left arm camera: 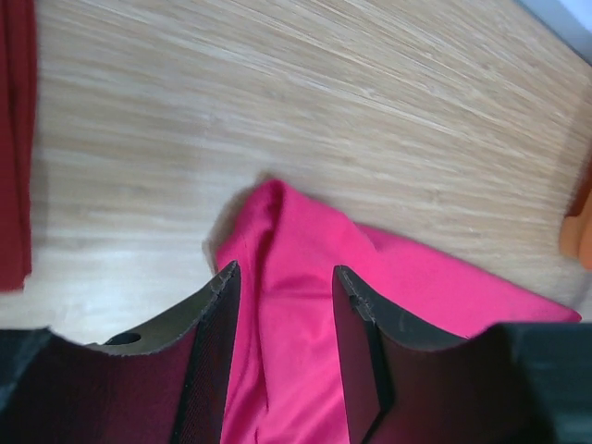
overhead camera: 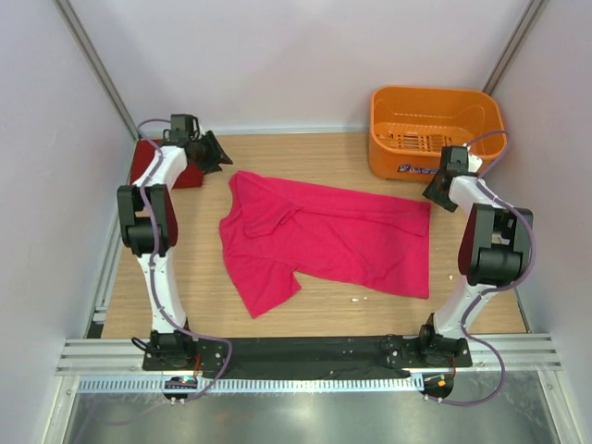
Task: Fold and stack the t-shirts
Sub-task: Fold the tshirt
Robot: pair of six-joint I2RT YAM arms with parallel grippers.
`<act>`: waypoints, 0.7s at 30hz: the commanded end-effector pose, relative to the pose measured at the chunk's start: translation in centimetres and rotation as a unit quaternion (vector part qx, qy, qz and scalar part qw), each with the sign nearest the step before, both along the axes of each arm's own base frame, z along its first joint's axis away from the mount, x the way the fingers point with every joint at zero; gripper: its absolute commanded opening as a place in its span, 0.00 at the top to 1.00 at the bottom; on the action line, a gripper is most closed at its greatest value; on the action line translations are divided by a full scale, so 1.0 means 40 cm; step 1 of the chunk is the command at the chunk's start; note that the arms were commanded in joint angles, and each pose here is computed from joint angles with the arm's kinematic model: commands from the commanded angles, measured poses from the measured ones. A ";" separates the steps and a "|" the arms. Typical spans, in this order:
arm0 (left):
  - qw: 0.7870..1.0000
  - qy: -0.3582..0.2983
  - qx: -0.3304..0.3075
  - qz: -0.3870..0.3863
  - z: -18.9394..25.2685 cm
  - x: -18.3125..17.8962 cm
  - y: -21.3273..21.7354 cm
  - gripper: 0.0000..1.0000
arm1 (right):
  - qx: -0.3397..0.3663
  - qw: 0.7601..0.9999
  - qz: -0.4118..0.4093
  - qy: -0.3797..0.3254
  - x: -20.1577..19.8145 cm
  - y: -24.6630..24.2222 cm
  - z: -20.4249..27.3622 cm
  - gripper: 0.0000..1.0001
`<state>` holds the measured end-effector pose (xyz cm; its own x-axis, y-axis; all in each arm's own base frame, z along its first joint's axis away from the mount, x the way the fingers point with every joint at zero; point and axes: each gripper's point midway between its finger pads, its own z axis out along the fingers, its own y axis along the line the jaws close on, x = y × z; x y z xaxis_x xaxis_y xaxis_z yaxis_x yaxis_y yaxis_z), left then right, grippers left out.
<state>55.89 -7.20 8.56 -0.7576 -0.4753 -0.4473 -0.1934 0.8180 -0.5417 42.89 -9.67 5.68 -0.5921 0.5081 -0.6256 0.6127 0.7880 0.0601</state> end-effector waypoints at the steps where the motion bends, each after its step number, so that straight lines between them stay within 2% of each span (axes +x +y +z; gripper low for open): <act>1: 0.999 -0.025 0.015 -0.014 0.108 -0.058 0.004 0.54 | -0.034 0.999 -0.014 0.002 -0.061 -0.009 0.118 0.44; 3: 0.999 -0.007 0.016 -0.043 0.085 -0.124 -0.050 0.53 | -0.019 1.000 0.004 0.006 -0.079 0.036 0.126 0.42; 6: 0.997 0.028 0.038 -0.055 0.036 -0.215 -0.060 0.53 | 0.009 0.998 0.055 0.010 -0.096 0.138 0.148 0.41; 9: 0.995 0.062 0.051 -0.054 -0.010 -0.286 -0.056 0.59 | 0.035 0.991 0.126 0.000 -0.121 0.260 0.164 0.41; 13: 0.991 0.088 0.086 -0.045 -0.061 -0.335 -0.024 0.62 | 0.061 0.981 0.186 -0.017 -0.156 0.363 0.180 0.42; 21: 0.983 0.121 0.136 -0.031 -0.115 -0.388 0.025 0.68 | 0.101 0.968 0.230 0.016 -0.222 0.426 0.119 0.47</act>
